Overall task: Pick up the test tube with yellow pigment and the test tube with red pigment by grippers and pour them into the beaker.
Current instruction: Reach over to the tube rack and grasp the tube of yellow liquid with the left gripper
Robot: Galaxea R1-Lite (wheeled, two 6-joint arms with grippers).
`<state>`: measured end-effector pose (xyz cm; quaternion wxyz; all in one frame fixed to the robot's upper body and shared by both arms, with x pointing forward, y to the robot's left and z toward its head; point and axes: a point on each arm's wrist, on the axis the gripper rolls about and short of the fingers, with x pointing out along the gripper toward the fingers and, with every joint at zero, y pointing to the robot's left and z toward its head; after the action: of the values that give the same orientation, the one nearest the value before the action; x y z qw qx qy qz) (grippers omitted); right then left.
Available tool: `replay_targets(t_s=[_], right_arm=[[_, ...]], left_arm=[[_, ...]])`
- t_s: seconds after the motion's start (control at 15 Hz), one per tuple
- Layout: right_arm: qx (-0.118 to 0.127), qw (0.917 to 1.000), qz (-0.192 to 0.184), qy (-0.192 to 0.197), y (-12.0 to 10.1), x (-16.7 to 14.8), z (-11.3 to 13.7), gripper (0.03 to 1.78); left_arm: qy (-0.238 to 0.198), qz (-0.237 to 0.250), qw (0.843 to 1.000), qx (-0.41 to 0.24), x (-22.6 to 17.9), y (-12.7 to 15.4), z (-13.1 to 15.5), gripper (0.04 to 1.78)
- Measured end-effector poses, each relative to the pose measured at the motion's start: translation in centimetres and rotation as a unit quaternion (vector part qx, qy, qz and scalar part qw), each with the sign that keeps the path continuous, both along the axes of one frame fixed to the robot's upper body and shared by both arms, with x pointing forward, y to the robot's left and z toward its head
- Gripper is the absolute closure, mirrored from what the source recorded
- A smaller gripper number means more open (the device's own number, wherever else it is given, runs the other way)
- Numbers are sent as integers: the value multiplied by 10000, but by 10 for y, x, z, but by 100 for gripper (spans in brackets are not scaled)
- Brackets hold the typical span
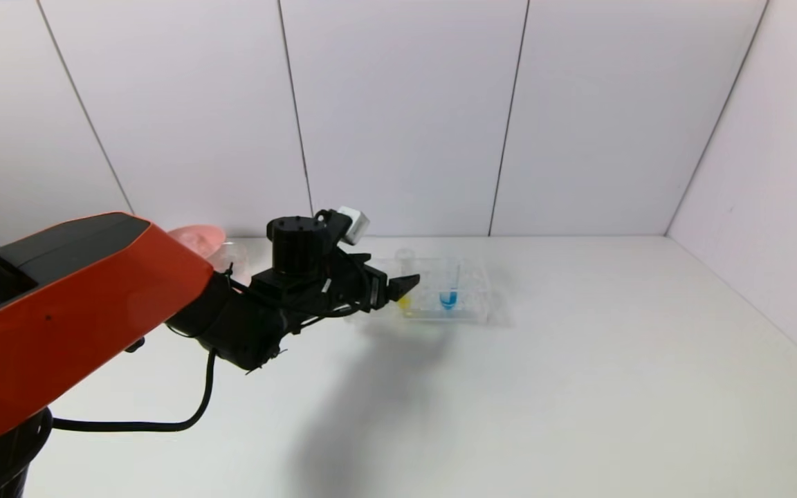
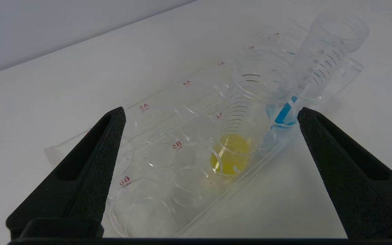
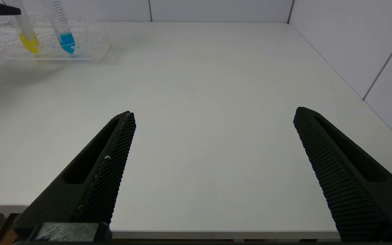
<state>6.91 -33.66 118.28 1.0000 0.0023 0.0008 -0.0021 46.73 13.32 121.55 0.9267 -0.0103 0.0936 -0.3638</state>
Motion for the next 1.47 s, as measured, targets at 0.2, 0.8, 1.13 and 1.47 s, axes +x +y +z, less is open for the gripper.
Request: replay_targets(t_s=[0.2,0.8,1.13,1.47], right_arm=[[-2,10000,2,0,0,0,0,11],[0,10000,2,0,0,0,0,11],[0,10000,2,0,0,0,0,11],[0,10000,2,0,0,0,0,11]], left_arm=[[-13,-7,10000,0,3,-2,-1,6],[-9,-49,10000,-3,9,-6,-3,6],[-24,-65,10000,-10,10,-8,-3,6],[-6,-154,9999,-22,11,-11,-4,6]])
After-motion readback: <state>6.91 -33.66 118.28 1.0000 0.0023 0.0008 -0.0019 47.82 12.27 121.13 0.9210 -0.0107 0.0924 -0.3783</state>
